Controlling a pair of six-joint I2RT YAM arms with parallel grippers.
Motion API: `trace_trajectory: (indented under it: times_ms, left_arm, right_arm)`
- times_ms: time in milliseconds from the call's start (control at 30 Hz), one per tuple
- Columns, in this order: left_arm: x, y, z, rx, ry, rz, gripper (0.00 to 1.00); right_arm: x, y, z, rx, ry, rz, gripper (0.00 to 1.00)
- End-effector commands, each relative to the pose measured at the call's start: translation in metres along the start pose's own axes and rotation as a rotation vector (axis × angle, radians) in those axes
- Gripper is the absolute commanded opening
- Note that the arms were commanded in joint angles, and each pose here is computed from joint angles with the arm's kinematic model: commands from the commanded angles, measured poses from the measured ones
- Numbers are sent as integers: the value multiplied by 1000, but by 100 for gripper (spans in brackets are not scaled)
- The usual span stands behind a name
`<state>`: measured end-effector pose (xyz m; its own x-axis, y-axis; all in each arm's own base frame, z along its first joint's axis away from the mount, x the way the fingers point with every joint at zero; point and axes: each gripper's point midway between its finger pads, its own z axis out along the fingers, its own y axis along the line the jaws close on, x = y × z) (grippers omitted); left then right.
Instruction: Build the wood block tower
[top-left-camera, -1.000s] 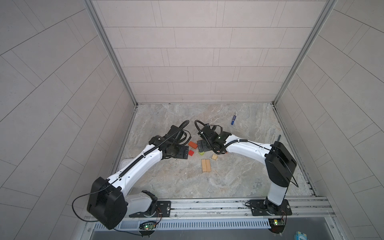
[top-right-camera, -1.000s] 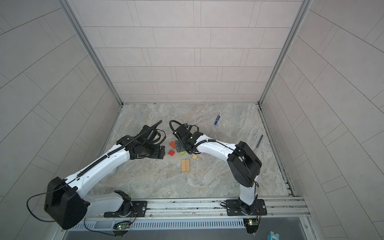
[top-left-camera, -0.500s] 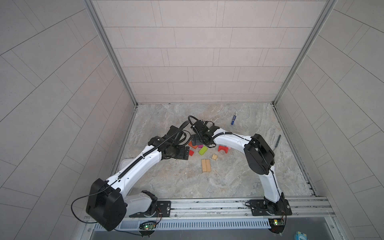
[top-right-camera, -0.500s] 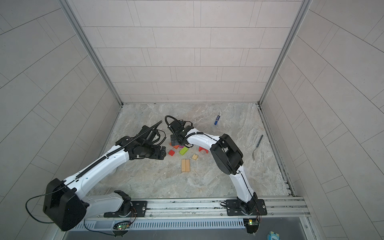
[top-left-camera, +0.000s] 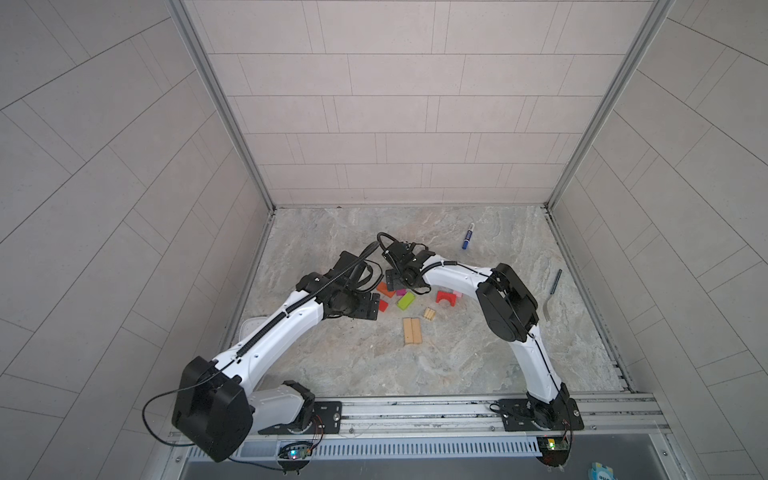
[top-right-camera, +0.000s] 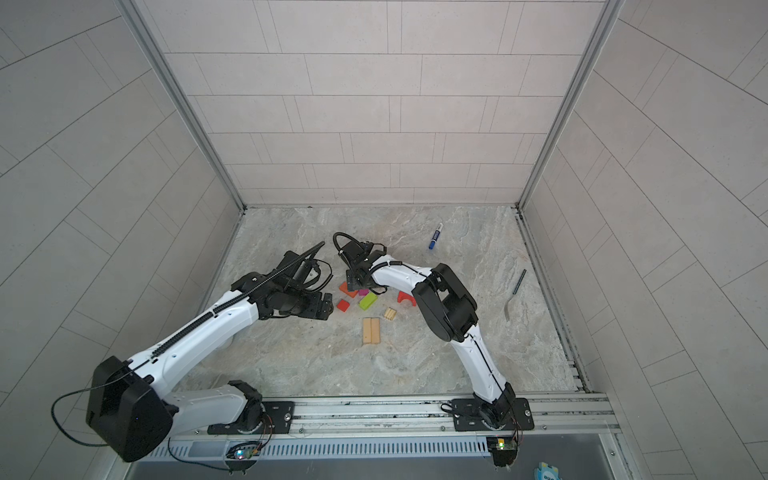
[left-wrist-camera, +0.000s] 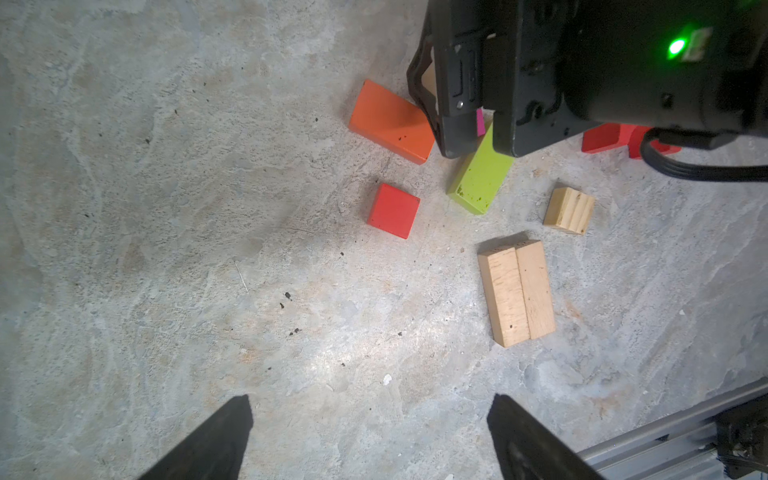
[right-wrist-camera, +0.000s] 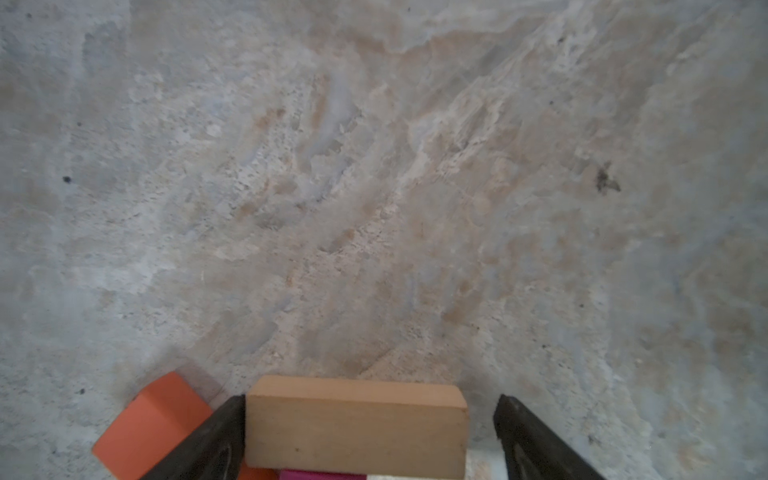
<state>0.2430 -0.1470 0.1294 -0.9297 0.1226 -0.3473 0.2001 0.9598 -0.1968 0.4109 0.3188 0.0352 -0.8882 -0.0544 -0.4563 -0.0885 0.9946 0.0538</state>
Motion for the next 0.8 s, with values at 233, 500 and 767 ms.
trace_trajectory:
  times_ms: [233,500,767]
  left_arm:
    - [1,1,0,4,-5,7,96]
    - [0,2,1,9,-3,1,96]
    - [0,1,2,15,0,-2,96]
  right_arm:
    - [2,-13,1,49,9,-24,76]
    - [-14,-15,-19,32,-31,-83,62]
    - [-27,-24,-67,12,-85,-173,62]
